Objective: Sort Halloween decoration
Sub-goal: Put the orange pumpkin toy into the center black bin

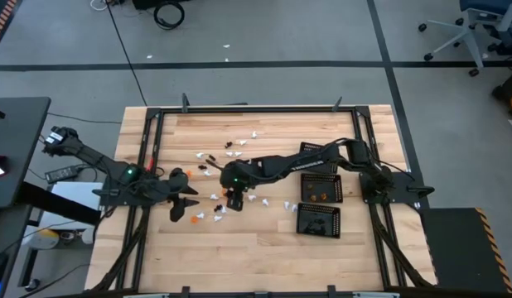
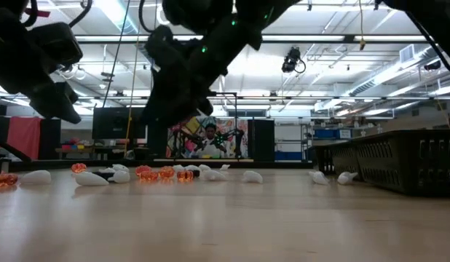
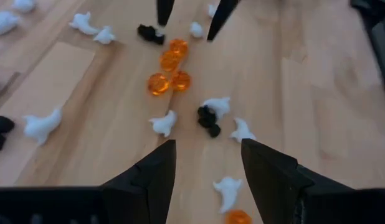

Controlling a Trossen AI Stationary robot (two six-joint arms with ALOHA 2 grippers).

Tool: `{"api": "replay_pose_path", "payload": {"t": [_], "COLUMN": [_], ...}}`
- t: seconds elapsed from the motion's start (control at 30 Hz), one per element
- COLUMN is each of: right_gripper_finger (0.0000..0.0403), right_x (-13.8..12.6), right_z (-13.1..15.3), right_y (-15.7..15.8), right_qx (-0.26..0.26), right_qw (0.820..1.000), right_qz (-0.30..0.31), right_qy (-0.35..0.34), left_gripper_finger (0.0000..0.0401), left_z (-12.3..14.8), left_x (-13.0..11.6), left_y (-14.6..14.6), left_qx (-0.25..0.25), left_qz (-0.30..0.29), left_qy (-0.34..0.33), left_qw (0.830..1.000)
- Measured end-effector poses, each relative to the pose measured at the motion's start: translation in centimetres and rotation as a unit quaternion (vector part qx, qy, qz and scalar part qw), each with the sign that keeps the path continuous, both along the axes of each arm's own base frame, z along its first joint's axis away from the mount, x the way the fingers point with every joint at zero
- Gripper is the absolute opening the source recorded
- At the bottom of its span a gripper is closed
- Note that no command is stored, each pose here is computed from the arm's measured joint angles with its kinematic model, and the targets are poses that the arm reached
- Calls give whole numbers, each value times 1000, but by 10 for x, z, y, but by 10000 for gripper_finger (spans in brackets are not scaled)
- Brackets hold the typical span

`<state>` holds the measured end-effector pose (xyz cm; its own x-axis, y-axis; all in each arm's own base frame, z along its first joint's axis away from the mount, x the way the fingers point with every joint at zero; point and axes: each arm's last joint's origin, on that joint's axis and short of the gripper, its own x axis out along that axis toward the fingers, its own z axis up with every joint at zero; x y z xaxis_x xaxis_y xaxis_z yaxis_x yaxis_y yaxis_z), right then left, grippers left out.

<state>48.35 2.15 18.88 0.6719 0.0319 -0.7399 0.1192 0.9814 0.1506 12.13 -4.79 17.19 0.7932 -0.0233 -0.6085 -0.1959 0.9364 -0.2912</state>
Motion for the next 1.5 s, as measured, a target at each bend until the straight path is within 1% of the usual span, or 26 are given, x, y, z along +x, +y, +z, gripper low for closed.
{"api": "replay_pose_path", "payload": {"t": [0.1,0.3,0.43,0.5,0.63,0.7,0.77,0.83,0.97,1.1,1.2,1.3,1.5], "right_gripper_finger": [201,199,198,196,192,190,187,185,179,172,169,168,167], "right_x": [1,3,1,-1,-9,-15,-20,-27,-37,-44,-48,-51,-53], "right_z": [-1,5,4,4,5,9,14,19,37,53,65,73,74], "right_y": [-5,-7,-6,-4,0,0,-1,-6,-15,-20,-21,-23,-24], "right_qx": [3,-9,-27,-25,-13,-12,-14,-19,-27,-54,-75,-78,-78], "right_qw": [1000,1000,1000,1000,999,998,996,995,994,993,993,994,994], "right_qz": [3,15,2,-2,-5,-7,-5,-11,-17,8,19,18,17], "right_qy": [-4,-10,0,8,48,67,83,102,107,100,88,78,79], "left_gripper_finger": [192,192,192,192,192,192,192,192,192,192,192,192,192], "left_z": [0,-2,-1,-1,-2,-1,-2,-4,-11,-21,-28,-35,-44], "left_x": [1,1,2,2,-1,-2,-3,-3,1,6,8,8,8], "left_y": [1,1,0,-1,-8,-11,-14,-16,-21,-27,-31,-35,-43], "left_qx": [-5,0,-2,-16,-65,-82,-88,-84,-71,-50,-21,-4,16], "left_qz": [8,6,3,-17,-76,-83,-84,-74,-52,-38,-42,-49,-64], "left_qy": [1,6,3,9,30,34,38,44,63,81,100,118,139], "left_qw": [1000,1000,1000,1000,995,993,992,993,994,995,994,992,988]}}
